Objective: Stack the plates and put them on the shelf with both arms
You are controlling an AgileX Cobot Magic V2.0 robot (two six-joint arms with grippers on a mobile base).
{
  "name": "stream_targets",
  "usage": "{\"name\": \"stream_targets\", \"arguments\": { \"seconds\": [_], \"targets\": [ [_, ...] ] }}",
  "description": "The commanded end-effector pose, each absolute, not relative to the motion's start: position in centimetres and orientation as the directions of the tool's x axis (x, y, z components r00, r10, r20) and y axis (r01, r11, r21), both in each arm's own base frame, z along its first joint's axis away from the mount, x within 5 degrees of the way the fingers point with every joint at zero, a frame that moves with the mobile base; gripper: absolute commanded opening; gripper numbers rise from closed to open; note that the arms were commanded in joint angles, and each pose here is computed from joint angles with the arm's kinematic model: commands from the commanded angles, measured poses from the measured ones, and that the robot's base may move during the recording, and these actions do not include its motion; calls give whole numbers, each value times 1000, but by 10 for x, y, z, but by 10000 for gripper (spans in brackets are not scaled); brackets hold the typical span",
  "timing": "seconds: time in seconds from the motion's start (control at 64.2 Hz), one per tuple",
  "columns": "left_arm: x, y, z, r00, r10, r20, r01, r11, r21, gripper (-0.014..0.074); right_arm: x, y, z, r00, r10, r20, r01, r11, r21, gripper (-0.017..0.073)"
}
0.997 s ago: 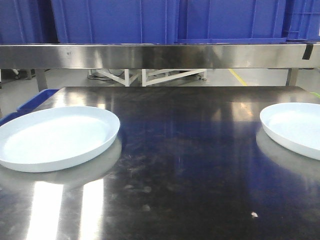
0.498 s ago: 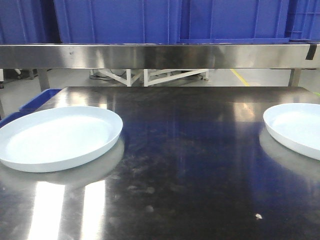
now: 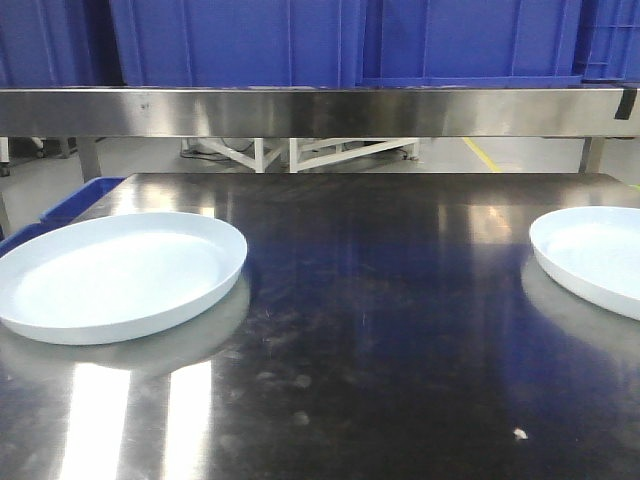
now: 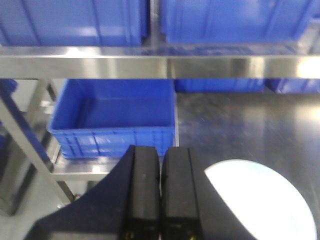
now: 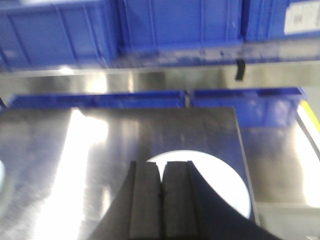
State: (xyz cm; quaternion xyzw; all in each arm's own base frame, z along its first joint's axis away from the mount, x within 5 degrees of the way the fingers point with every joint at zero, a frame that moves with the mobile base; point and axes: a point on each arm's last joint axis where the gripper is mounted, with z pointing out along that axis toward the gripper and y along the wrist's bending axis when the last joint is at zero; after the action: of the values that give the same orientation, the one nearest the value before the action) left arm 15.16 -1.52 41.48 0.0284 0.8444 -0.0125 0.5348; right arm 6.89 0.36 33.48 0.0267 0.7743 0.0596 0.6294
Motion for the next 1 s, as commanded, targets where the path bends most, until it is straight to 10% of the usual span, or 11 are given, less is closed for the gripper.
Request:
{"name": "stream_targets", "arguments": {
  "seconds": [0.0, 0.498, 0.763, 0.981],
  "targets": [
    [153, -20, 430, -349, 23, -937, 90, 996, -9, 87, 88, 4, 355, -178, 72, -981, -30, 996, 79, 22],
    [163, -23, 423, -401, 19, -916, 97, 995, -22, 98, 126, 8, 349, -250, 64, -966, -32, 997, 74, 37],
    [187, -27, 406, -491, 39, -871, 97, 995, -10, 492, 126, 8, 349, -254, 63, -965, -31, 997, 74, 553],
    [229, -35, 375, -606, 22, -795, 76, 997, -31, 536, 126, 8, 349, -256, 63, -965, -31, 997, 74, 557]
  ]
}}
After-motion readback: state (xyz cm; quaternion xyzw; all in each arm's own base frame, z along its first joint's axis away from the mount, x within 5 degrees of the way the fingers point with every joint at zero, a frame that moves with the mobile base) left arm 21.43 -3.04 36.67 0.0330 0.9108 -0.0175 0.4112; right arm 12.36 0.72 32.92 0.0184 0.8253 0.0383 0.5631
